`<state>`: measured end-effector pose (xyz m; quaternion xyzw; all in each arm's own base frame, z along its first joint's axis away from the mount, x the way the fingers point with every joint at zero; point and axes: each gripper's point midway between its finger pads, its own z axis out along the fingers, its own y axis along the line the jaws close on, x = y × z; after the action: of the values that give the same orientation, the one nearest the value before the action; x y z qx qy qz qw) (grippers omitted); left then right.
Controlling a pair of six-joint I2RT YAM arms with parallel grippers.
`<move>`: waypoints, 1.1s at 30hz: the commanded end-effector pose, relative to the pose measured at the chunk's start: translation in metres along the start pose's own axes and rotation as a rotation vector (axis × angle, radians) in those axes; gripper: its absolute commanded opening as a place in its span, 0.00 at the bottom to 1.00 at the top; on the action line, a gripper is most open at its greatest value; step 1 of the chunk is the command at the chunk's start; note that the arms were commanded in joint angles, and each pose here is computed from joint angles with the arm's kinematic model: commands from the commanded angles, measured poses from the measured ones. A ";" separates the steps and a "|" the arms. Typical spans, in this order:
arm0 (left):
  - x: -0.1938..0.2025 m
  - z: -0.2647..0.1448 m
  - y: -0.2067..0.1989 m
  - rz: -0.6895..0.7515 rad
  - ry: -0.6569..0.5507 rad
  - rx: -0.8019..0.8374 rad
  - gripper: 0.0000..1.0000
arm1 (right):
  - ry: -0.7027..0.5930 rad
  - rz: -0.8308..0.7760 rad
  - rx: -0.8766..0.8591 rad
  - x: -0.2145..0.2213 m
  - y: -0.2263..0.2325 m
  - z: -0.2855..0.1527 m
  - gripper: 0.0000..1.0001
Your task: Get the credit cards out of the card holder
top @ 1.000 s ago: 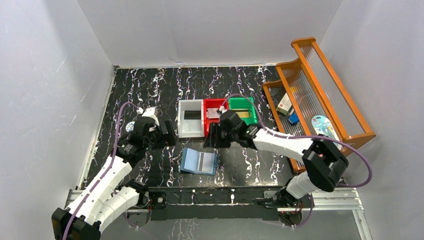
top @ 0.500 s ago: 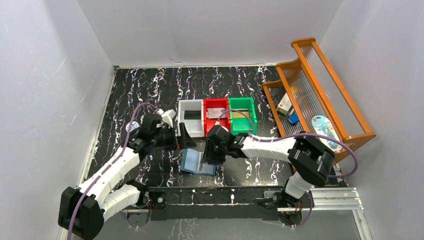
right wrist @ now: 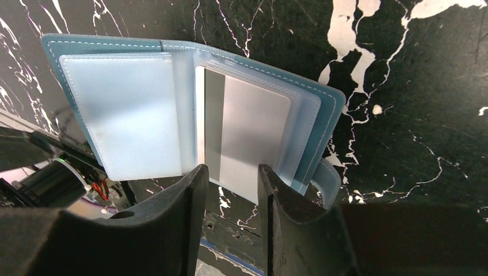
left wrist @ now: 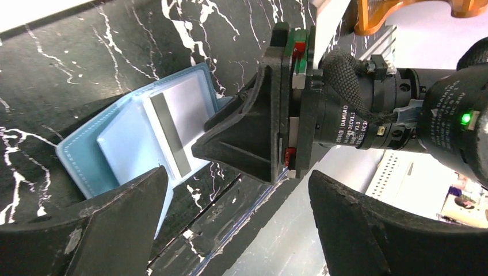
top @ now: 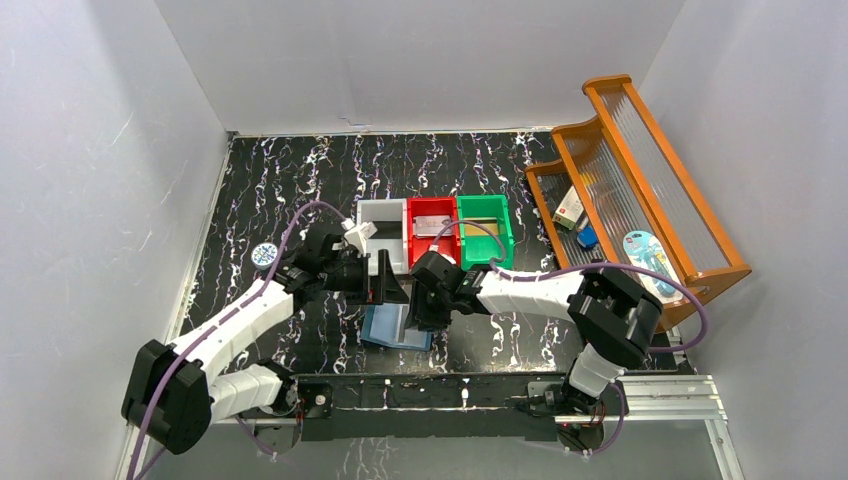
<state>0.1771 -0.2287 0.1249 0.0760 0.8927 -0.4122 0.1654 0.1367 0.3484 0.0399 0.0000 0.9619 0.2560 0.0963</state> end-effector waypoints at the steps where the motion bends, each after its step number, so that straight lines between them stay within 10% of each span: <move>1: -0.001 0.003 -0.019 0.056 0.021 0.037 0.89 | -0.051 -0.003 0.028 -0.012 0.002 -0.009 0.46; 33: 0.048 0.046 0.043 -0.124 0.145 -0.125 0.55 | -0.004 0.049 0.014 -0.010 -0.016 0.003 0.37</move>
<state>0.1588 -0.2397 0.0614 0.0527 0.9234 -0.3699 0.0876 0.1462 0.3316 0.0333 0.0220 0.9663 0.2375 0.0971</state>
